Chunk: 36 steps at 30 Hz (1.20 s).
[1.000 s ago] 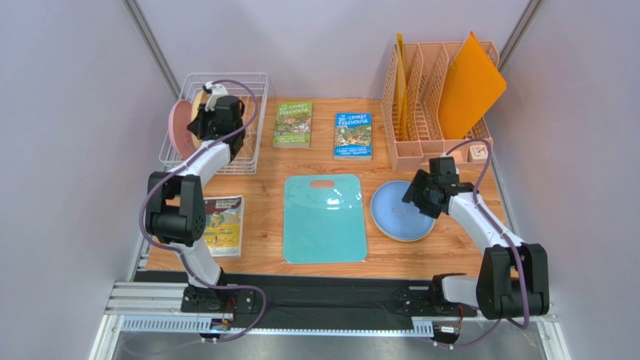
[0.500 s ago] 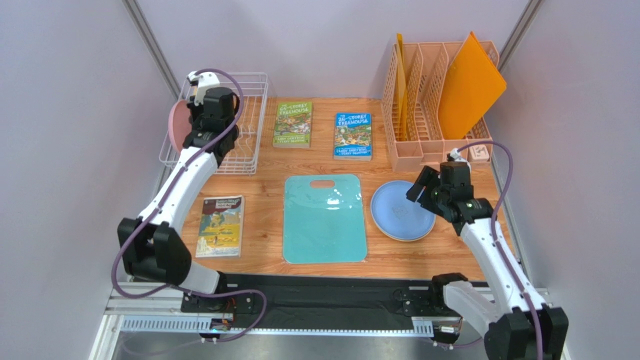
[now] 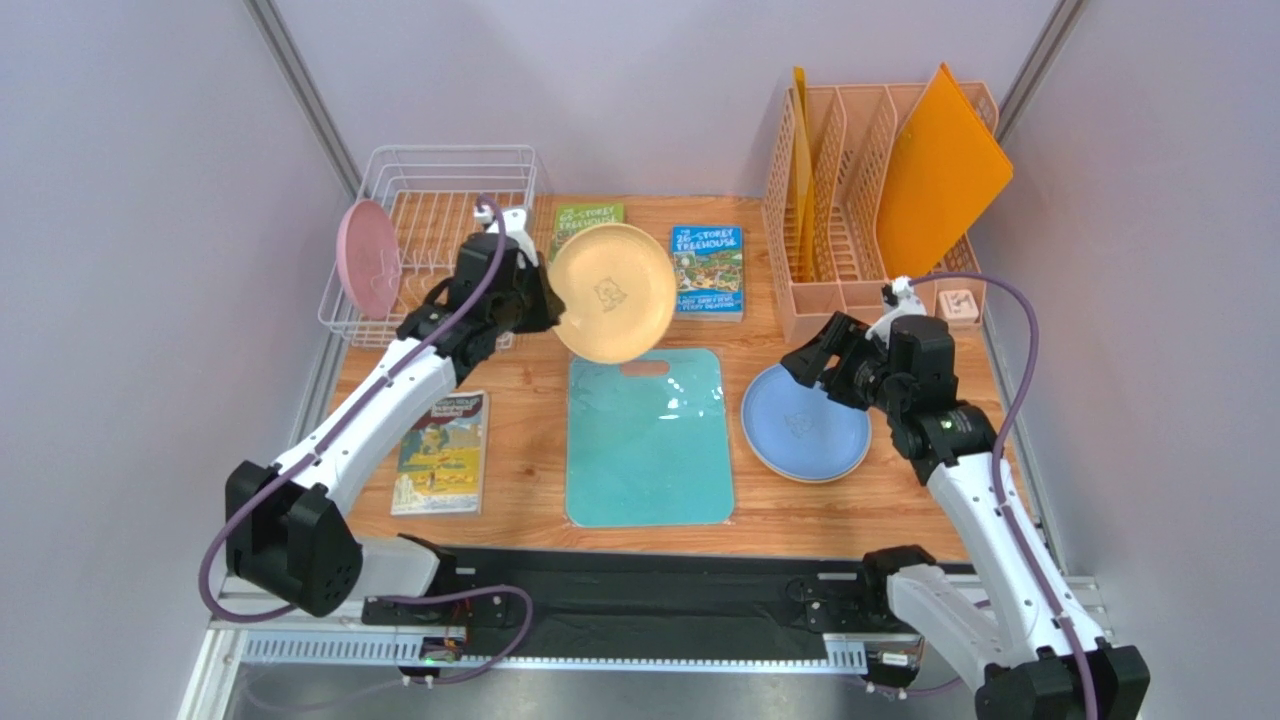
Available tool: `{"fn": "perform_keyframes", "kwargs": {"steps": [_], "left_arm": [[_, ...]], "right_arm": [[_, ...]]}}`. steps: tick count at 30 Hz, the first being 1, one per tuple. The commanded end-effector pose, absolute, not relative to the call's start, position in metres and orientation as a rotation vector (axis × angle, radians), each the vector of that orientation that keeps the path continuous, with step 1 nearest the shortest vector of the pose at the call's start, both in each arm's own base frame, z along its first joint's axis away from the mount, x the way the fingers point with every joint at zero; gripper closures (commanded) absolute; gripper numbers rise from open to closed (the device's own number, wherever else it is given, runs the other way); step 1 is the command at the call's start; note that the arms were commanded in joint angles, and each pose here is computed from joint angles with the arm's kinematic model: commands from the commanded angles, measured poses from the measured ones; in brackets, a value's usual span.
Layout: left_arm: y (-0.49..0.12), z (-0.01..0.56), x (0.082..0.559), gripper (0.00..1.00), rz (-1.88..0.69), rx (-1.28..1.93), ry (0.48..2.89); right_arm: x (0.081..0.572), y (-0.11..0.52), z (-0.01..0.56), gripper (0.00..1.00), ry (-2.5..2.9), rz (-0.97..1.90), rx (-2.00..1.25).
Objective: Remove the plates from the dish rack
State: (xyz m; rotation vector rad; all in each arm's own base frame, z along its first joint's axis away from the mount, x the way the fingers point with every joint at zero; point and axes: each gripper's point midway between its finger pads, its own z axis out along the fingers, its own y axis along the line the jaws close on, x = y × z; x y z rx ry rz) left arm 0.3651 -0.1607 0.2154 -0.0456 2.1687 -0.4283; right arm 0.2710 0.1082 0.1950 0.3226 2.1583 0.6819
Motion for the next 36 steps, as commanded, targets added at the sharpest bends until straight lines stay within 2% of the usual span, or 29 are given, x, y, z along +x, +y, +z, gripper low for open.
{"fn": "perform_keyframes", "kwargs": {"steps": [1, 7, 17, 20, 24, 26, 32, 35, 36], "left_arm": [[-0.230, 0.236, 0.341, 1.00, -0.760, 0.066, 2.119], [-0.266, 0.225, 0.317, 1.00, -0.879, 0.141, 2.142], [-0.281, 0.220, 0.304, 1.00, -0.839, 0.205, 2.156], [-0.280, 0.222, 0.304, 1.00, -0.820, 0.220, 2.153], [-0.284, 0.222, 0.298, 1.00, -0.848, 0.240, 2.149], [-0.287, 0.218, 0.296, 1.00, -0.850, 0.253, 2.160], [-0.301, 0.215, 0.287, 1.00, -0.887, 0.308, 2.169], [-0.306, 0.212, 0.285, 1.00, -0.892, 0.329, 2.178], [-0.307, 0.212, 0.285, 1.00, -0.894, 0.335, 2.179]], "right_arm": [[0.283, 0.132, 0.224, 0.29, 2.061, 0.798, 0.246], [0.288, 0.151, 0.217, 0.29, 2.090, 0.786, 0.198], [0.296, 0.169, 0.199, 0.30, 2.159, 0.738, 0.171], [0.300, 0.172, 0.192, 0.39, 2.183, 0.720, 0.162], [0.303, 0.177, 0.187, 0.66, 2.197, 0.716, 0.132], [0.303, 0.179, 0.185, 0.68, 2.200, 0.719, 0.114], [0.304, 0.182, 0.181, 0.65, 2.213, 0.724, 0.097], [0.304, 0.185, 0.178, 0.74, 2.217, 0.737, 0.082], [0.303, 0.186, 0.178, 0.83, 2.217, 0.744, 0.076]]}}
